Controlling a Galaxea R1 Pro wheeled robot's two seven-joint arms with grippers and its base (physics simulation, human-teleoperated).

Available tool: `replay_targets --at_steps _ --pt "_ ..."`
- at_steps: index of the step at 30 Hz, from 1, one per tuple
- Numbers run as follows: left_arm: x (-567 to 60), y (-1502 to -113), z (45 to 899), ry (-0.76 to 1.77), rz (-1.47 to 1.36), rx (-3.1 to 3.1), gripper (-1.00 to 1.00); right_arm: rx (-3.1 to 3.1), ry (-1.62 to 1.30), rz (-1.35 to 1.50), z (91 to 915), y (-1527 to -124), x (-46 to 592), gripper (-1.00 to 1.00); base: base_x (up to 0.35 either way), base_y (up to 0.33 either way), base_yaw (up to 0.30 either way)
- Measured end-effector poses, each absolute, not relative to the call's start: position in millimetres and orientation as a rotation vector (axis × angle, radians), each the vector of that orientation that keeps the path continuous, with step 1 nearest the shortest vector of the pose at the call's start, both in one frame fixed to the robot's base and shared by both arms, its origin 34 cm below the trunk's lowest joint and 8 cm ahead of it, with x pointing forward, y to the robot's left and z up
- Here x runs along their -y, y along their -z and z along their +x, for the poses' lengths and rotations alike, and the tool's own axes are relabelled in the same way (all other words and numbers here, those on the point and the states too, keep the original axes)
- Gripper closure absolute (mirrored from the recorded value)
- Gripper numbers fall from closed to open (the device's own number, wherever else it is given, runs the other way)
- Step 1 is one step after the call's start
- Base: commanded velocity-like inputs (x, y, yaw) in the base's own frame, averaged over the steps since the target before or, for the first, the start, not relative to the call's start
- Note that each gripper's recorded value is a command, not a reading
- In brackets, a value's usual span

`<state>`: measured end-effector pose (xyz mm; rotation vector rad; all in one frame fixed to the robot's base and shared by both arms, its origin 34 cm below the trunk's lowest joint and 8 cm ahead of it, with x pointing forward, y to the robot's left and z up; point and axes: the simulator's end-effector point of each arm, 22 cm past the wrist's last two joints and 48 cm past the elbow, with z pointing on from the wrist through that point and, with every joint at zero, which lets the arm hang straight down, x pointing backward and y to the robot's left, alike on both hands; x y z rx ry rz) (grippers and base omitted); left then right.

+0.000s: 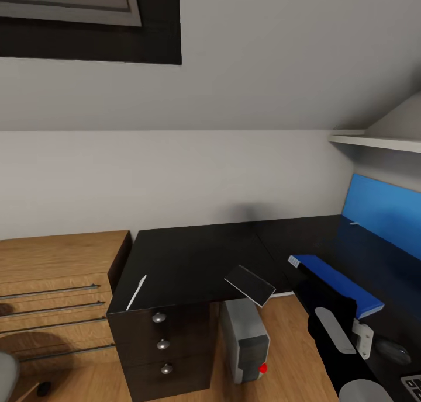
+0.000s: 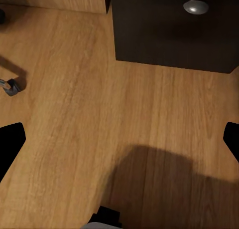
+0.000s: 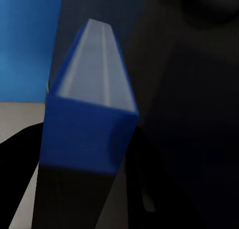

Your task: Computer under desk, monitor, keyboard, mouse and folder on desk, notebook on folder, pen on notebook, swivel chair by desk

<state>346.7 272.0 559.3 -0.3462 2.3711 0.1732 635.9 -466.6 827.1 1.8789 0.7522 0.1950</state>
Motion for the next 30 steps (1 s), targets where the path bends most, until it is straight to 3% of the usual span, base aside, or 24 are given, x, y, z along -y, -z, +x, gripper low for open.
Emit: replay_targets --at_steps 11,30 --pt "-273.1 -558.6 345.7 -0.175 -0.347 -2.374 -1.00 -0.751 -0.191 1.885 635.1 -824.7 466.4 1.00 0.000 0.000 -0.109" --pt "-272.1 -553.5 338.0 -0.179 -0.344 -2.395 -1.00 -0.751 -0.189 1.880 635.2 -825.4 467.5 1.00 0.057 -0.020 -0.004"
